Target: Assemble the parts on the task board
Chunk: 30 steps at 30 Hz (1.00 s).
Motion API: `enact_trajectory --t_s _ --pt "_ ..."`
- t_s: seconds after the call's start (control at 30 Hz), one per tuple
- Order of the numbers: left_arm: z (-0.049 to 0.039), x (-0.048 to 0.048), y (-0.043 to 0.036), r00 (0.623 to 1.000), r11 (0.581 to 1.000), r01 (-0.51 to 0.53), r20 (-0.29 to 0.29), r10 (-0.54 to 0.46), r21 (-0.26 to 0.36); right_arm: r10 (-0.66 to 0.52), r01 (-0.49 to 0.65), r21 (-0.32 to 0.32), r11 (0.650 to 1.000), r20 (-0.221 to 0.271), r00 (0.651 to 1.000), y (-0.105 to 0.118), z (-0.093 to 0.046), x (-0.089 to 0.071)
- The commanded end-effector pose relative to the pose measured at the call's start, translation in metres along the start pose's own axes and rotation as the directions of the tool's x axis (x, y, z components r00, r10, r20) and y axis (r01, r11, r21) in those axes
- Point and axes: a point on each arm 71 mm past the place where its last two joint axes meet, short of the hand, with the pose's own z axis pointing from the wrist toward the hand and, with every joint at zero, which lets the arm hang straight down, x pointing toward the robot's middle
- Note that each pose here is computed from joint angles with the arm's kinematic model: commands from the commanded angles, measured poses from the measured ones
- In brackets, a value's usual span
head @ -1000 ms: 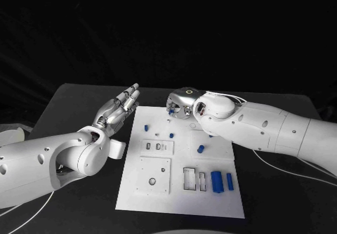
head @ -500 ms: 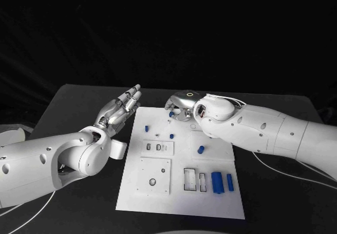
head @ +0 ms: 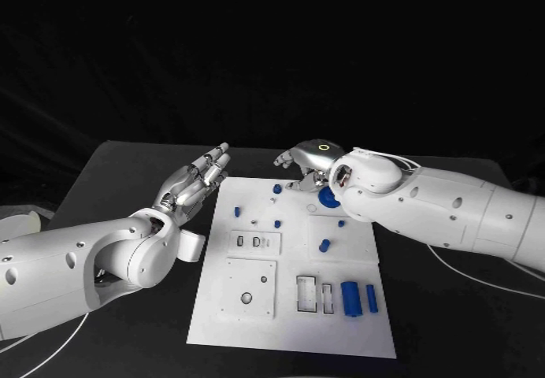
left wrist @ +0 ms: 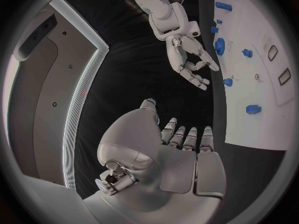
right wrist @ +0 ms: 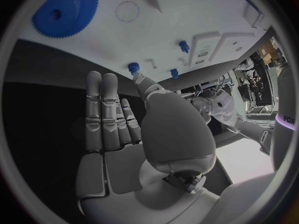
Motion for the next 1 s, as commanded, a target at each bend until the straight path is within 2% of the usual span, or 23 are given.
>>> enact_trajectory --t_s 0.03,0.2,0.27,0.43,0.53,0.77,1.0 --pt "0.0000 0.0017 -0.0005 1.000 1.000 0.012 -0.022 -0.012 0.006 0.021 -0.022 0.019 1.000 0.046 0.999 -0.005 -0.013 -0.018" --pt "-0.0004 0.0011 0.0005 1.000 1.000 0.011 -0.021 -0.011 0.001 0.021 -0.022 0.039 0.999 0.024 0.999 -0.015 -0.034 -0.028" --pt "-0.0003 0.0011 0.0010 1.000 1.000 0.012 -0.022 -0.012 -0.002 0.025 -0.025 0.059 0.998 -0.005 1.000 -0.023 -0.043 -0.028" --pt "0.0009 0.0027 0.0031 0.999 1.000 0.015 -0.031 -0.016 -0.009 0.054 -0.041 0.131 0.991 -0.102 0.993 -0.046 -0.061 -0.015" --pt "0.0011 0.0039 0.0043 0.999 1.000 0.017 -0.036 -0.017 -0.012 0.069 -0.047 0.166 0.985 -0.133 0.989 -0.057 -0.069 -0.006" --pt "0.0014 0.0049 0.0070 0.999 1.000 0.019 -0.043 -0.020 -0.018 0.077 -0.043 0.225 0.974 -0.147 0.986 -0.074 -0.080 0.008" --pt "0.0013 0.0048 0.0079 0.999 1.000 0.021 -0.047 -0.022 -0.021 0.078 -0.042 0.250 0.967 -0.139 0.987 -0.080 -0.082 0.018"
